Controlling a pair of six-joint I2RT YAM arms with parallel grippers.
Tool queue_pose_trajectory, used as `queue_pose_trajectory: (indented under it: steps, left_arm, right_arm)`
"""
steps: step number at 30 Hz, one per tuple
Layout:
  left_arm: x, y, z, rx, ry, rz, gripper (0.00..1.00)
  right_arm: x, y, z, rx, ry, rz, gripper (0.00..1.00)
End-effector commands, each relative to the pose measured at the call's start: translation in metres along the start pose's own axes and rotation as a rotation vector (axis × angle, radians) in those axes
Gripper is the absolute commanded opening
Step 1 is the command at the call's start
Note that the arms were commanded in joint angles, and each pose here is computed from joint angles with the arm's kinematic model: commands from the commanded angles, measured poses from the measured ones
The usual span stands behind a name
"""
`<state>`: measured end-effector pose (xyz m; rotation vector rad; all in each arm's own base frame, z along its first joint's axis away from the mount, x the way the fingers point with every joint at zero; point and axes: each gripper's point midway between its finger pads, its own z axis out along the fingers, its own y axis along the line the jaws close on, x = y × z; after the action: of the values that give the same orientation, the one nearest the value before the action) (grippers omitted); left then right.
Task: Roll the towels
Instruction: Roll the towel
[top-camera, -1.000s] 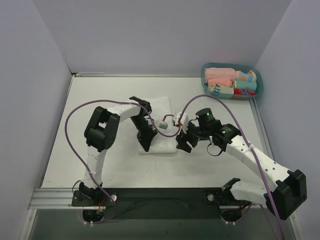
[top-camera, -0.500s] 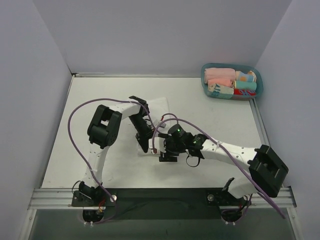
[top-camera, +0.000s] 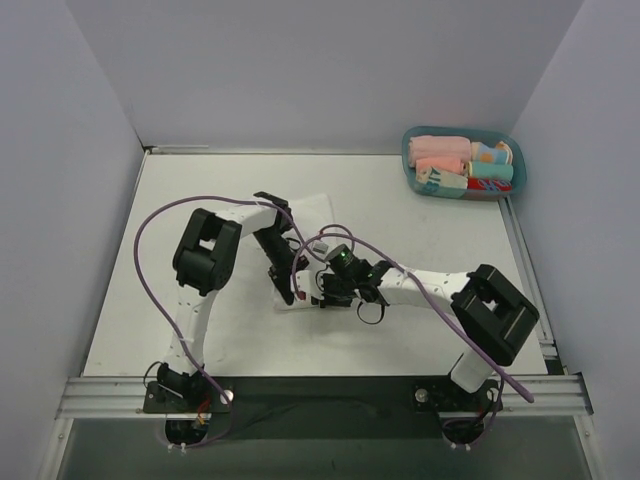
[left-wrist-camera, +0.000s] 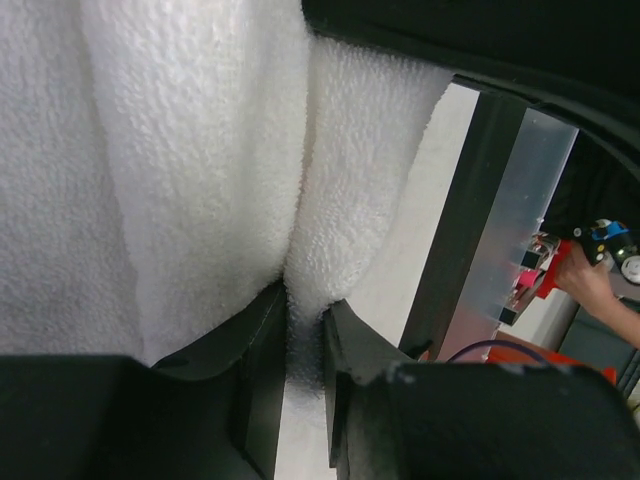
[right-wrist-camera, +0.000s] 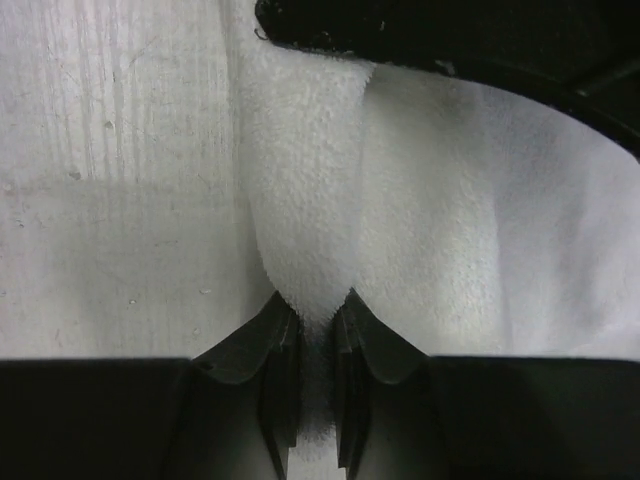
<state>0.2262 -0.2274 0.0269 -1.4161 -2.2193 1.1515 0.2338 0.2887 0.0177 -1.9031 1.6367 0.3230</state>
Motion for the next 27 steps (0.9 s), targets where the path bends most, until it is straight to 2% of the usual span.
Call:
queue_pose_trajectory:
  steps: [1,2,3,8,13,16,20,22,25,26,27]
  left_arm:
    - [-0.004,0.027,-0.004,-0.062,-0.058,0.037,0.29]
    - [-0.006,0.026,-0.011,-0.067,-0.094,0.031,0.31]
    - [-0.005,0.025,-0.012,-0.067,-0.108,0.012,0.33]
    - [-0.012,0.015,-0.043,-0.101,-0.265,-0.001,0.46]
    - [-0.005,0.018,-0.077,-0.126,-0.465,-0.161,0.5]
    - [0.0,0.011,-0.104,-0.182,-0.583,-0.182,0.5]
    - [-0.001,-0.007,-0.148,-0.402,-0.718,-0.083,0.5]
    - [-0.004,-0.013,-0.154,-0.503,-0.725,-0.005,0.51]
    - [-0.004,-0.025,-0.148,-0.657,-0.668,0.156,0.54]
    - [-0.011,-0.037,-0.139,-0.694,-0.629,0.276,0.55]
    - [-0.005,-0.037,-0.123,-0.706,-0.588,0.312,0.56]
  right_arm:
    - [0.012,0.008,-0.004,-0.08,0.058,0.075,0.08]
    - [0.002,0.007,-0.005,-0.115,0.03,0.109,0.02]
    - [0.001,0.009,-0.006,-0.145,0.031,0.136,0.0]
    - [0.0,0.021,-0.022,-0.322,0.017,0.335,0.0]
    - [-0.015,0.02,-0.028,-0.422,-0.023,0.476,0.0]
    - [-0.021,0.017,-0.028,-0.484,-0.038,0.558,0.0]
    - [-0.021,0.018,-0.02,-0.589,-0.046,0.698,0.0]
    - [-0.018,0.016,-0.019,-0.618,-0.047,0.75,0.0]
    - [-0.016,0.013,-0.014,-0.668,-0.051,0.831,0.0]
    - [-0.018,0.01,-0.012,-0.691,-0.063,0.862,0.0]
    - [-0.018,0.01,-0.013,-0.708,-0.065,0.886,0.01]
